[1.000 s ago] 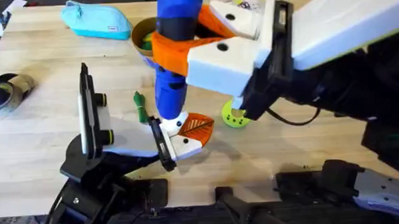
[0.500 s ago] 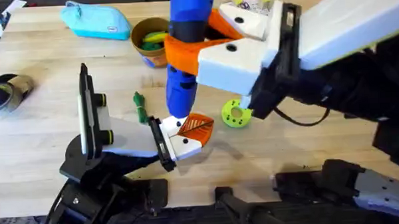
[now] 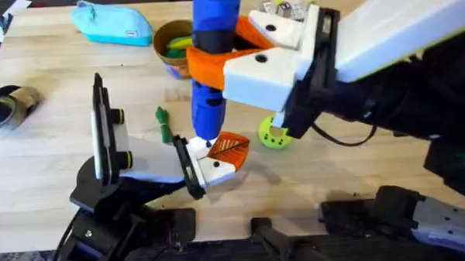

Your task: Pick up the gripper from the table and insert it into the empty holder that is missing its gripper. Then pick up a screw, insert it into the mounting hole, and use the screwdriver to tighten it. Finally, clean up the table by picking up the vegetable and placing it into the bucket.

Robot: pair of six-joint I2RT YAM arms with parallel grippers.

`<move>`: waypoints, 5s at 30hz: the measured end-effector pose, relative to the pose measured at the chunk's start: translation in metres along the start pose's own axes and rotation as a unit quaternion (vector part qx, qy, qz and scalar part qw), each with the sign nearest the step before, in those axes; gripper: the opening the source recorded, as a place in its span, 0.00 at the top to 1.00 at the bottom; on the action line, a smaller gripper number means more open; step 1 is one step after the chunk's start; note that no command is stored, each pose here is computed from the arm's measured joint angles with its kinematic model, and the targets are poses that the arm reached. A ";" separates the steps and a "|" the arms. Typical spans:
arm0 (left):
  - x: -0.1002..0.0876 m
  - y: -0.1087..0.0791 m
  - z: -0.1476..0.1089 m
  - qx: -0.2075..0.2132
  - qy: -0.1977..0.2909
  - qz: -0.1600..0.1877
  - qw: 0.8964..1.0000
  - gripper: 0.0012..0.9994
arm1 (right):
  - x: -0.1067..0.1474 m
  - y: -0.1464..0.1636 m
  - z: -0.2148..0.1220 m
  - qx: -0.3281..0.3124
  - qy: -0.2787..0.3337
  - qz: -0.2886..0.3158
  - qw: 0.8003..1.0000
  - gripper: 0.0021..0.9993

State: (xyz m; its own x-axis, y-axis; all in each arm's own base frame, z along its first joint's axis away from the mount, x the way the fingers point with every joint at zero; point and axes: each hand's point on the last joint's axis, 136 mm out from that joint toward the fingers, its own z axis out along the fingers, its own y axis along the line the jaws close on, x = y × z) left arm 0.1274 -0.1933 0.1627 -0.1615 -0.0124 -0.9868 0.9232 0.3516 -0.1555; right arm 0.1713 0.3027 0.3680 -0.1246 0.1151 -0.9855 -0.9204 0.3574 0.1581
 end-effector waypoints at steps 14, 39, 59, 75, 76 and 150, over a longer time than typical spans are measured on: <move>0.000 0.000 0.000 0.000 0.000 0.000 1.000 0.99 | 0.000 0.000 0.000 0.000 0.000 0.000 1.000 0.96; 0.000 0.000 0.000 0.000 0.000 0.000 1.000 0.99 | 0.006 -0.001 0.001 0.002 0.012 0.003 1.000 0.97; 0.000 0.000 0.000 0.000 0.000 -0.002 1.000 0.99 | 0.010 -0.002 0.004 0.001 0.017 0.003 1.000 0.97; 0.000 0.000 0.000 0.000 0.000 -0.004 1.000 0.99 | 0.012 -0.003 0.004 0.002 0.022 0.000 1.000 0.97; 0.000 0.000 0.000 0.000 0.000 -0.005 1.000 0.99 | 0.012 -0.003 0.004 0.002 0.022 -0.002 1.000 0.97; -0.001 0.004 0.000 -0.011 -0.002 -0.007 1.000 0.99 | -0.024 -0.071 0.000 0.108 0.067 -0.119 0.985 0.98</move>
State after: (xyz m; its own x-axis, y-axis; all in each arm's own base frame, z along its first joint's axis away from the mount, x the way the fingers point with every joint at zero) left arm 0.1310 -0.1918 0.1628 -0.1724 -0.0202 -0.9848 0.9131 0.3717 -0.1675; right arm 0.2393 0.2744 0.3800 0.0235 -0.1141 -0.9932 -0.8307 0.5505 -0.0829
